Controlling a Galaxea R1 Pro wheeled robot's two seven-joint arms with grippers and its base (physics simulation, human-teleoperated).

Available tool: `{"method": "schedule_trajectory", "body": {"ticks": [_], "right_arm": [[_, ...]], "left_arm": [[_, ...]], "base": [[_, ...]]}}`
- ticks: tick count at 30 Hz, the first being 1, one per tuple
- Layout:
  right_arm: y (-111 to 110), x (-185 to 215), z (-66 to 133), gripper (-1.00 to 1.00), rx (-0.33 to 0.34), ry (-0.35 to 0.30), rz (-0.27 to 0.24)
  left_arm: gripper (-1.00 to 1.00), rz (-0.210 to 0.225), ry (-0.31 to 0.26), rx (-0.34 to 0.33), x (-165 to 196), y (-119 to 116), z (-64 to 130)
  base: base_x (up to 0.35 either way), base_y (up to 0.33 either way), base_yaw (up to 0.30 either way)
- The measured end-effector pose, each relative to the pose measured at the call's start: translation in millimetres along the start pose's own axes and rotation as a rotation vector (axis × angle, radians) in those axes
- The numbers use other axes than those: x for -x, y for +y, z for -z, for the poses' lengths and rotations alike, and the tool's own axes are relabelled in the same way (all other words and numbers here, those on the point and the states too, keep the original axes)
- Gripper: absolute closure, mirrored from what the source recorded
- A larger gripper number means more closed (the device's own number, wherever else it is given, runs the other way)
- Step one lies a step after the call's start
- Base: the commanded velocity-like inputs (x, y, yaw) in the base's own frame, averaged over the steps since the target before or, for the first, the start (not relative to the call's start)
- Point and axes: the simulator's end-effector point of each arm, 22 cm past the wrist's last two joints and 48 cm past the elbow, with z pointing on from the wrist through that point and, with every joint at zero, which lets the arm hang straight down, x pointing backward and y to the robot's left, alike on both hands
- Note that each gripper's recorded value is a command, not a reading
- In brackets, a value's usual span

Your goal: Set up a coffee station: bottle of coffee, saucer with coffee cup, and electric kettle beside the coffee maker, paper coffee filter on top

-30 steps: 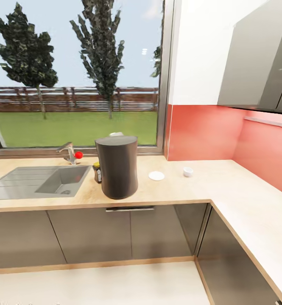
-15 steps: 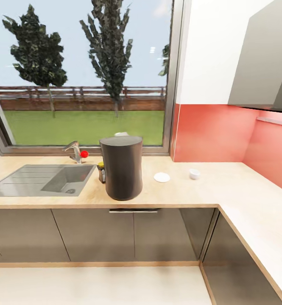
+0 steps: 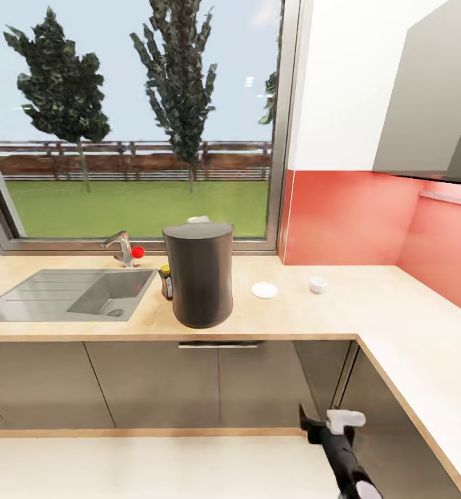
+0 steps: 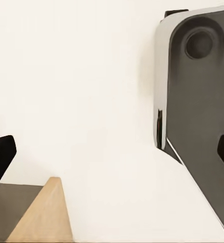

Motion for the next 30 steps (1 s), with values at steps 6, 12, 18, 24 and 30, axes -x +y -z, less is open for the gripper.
{"method": "schedule_trajectory", "body": {"ticks": [6, 12, 18, 24, 30], "right_arm": [[43, 241, -67.7, -1.0, -0.003, -0.381, -0.102], [68, 301, -81.8, -1.0, 0.034, -0.374, -0.126], [85, 363, -95.8, -1.0, 0.065, -0.353, -0.117], [77, 378, -124.2, -1.0, -0.04, -0.184, -0.09], [72, 383, -125.9, -1.0, -0.062, -0.177, -0.085]], "left_arm": [[-1.0, 0.03, 0.009, 0.003, -6, 1, 0.3], [-1.0, 0.028, 0.011, 0.002, -7, 1, 0.3], [-1.0, 0.028, 0.008, -0.001, -6, -2, 0.3], [-1.0, 0.029, 0.015, -0.007, -8, -7, 0.7], [-1.0, 0.03, 0.018, -0.009, -8, -9, 0.8]], "base": [[0.0, 0.0, 0.0], [0.0, 0.0, 0.0], [0.0, 0.0, 0.0], [0.101, 0.0, 0.0], [0.306, 0.0, 0.0]]}}
